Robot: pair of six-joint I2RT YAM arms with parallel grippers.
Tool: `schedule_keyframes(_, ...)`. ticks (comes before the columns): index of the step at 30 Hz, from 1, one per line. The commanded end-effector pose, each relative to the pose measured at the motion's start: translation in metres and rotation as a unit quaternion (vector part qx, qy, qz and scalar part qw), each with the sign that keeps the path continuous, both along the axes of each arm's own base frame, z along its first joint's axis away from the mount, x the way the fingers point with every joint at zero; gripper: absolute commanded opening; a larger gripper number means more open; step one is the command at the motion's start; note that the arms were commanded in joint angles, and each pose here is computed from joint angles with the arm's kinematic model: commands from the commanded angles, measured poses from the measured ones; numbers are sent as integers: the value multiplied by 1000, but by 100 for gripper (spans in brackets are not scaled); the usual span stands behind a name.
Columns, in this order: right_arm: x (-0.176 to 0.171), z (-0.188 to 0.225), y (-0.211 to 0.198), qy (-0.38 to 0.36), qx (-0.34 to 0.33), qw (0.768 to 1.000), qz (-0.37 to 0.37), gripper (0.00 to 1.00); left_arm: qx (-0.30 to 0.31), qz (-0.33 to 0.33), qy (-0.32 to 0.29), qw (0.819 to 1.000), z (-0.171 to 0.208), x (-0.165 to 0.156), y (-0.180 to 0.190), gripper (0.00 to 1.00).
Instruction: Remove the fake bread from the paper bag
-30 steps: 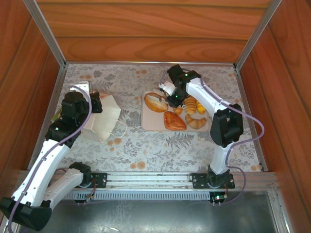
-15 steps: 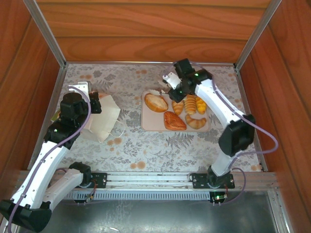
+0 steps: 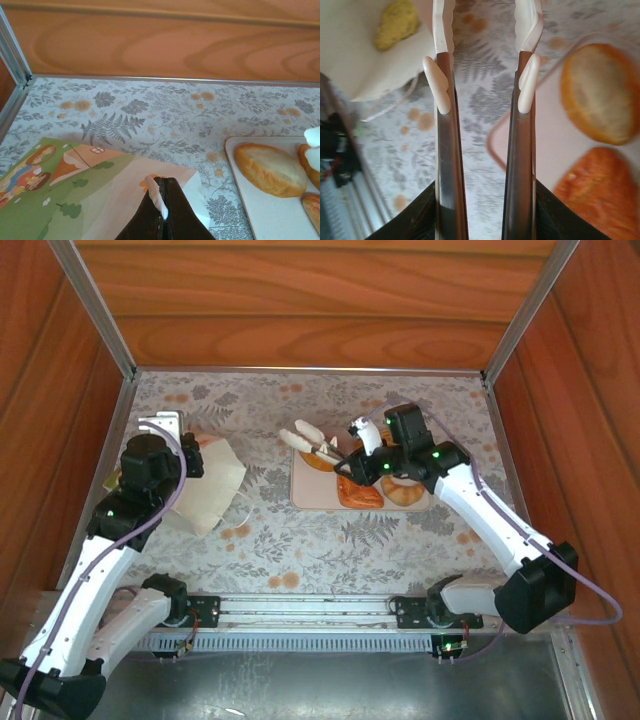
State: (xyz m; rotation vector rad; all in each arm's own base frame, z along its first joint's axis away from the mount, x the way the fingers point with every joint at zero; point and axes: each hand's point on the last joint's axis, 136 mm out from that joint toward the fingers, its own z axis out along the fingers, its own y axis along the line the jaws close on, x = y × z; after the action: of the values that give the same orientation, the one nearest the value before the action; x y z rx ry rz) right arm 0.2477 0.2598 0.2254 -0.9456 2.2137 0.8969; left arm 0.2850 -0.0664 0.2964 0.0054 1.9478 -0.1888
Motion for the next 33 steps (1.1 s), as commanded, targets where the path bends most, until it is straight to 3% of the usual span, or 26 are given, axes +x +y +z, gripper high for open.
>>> schedule_keyframes(1, -36, 34, 38, 5, 97, 992, 76, 42, 15, 0, -9, 1000, 10, -8, 4, 0)
schedule_keyframes(6, -77, 17, 79, 14, 87, 985, 148, 41, 14, -21, -1, 1000, 4, -12, -2, 0)
schedule_keyframes(13, -108, -14, 139, 50, 67, 974, 210, 39, 11, -50, 4, 999, -1, -17, -10, 0)
schedule_keyframes(18, -88, -39, 175, 65, 29, 988, 138, 37, 10, -68, -4, 998, 4, -26, -13, 0)
schedule_keyframes(23, -91, -58, 206, 43, -3, 989, 141, 37, 7, -90, -4, 996, 5, -30, -19, 0)
schedule_keyframes(33, -77, -77, 216, 40, -26, 993, 110, 37, -1, -133, 18, 991, 10, -14, -42, 0)
